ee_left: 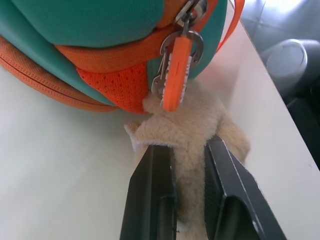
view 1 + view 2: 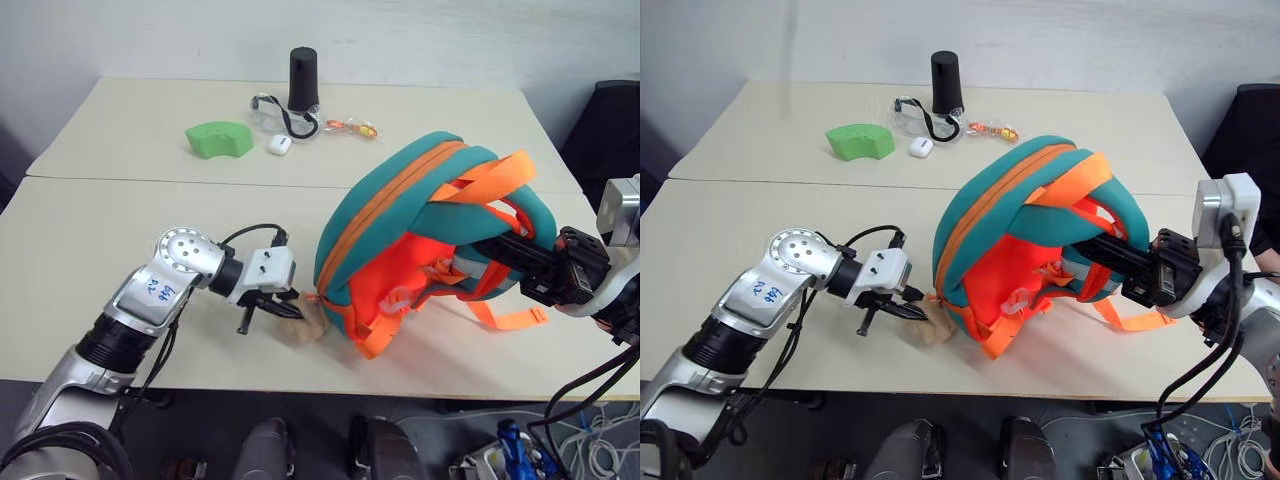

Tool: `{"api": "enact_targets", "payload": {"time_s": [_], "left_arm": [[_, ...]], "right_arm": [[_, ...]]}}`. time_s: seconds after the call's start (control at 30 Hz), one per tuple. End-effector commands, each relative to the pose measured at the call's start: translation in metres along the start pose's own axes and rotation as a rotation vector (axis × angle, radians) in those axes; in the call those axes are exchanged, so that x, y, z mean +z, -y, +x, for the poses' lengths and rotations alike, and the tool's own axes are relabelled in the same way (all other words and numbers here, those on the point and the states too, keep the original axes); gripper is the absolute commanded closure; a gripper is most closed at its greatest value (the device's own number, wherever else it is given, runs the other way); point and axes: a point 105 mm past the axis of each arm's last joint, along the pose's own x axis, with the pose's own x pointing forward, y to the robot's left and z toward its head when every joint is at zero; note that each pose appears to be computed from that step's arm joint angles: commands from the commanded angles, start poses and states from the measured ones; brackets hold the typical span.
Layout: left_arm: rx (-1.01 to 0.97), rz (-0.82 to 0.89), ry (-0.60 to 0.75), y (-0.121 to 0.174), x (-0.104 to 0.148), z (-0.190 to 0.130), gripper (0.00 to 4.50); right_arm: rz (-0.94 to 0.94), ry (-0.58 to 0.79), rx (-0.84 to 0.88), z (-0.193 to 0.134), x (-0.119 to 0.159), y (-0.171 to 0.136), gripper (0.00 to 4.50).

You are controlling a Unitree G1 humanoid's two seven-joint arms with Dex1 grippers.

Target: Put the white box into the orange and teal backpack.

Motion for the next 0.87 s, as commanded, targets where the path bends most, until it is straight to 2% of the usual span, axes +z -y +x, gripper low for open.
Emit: {"api": "enact_targets", "payload": {"time_s": [0.03, 0.07, 0.1, 0.33, 0.47, 0.67, 0.77, 0.87], "left_arm": [[0.000, -0.073, 0.064, 0.000, 0.009, -0.012, 4.21], [-0.009, -0.093, 0.088, 0.000, 0.013, -0.019, 3.87], [-0.015, -0.112, 0.111, 0.001, 0.017, -0.026, 3.50], [-0.063, -0.184, 0.177, 0.013, 0.030, -0.068, 1.25], [-0.058, -0.236, 0.193, 0.026, 0.034, -0.102, 0.04], [0.058, -0.253, 0.177, 0.033, 0.039, -0.149, 0.04], [0.143, -0.264, 0.198, 0.029, 0.041, -0.170, 0.04], [0.191, -0.251, 0.169, 0.026, 0.037, -0.175, 0.04]], "right_arm": [[-0.062, -0.045, 0.012, -0.002, 0.001, -0.007, 4.50], [-0.063, -0.077, 0.005, -0.003, -0.003, -0.006, 3.83], [-0.064, -0.108, 0.000, -0.005, -0.007, -0.005, 3.62], [-0.155, -0.309, -0.058, -0.037, -0.018, 0.002, 1.21], [-0.190, -0.385, -0.148, -0.076, -0.001, 0.012, 0.00], [-0.150, -0.421, -0.191, -0.117, 0.033, 0.002, 0.00], [-0.157, -0.402, -0.203, -0.125, 0.050, -0.004, 0.00], [-0.151, -0.368, -0.210, -0.127, 0.057, -0.006, 0.00]]}}
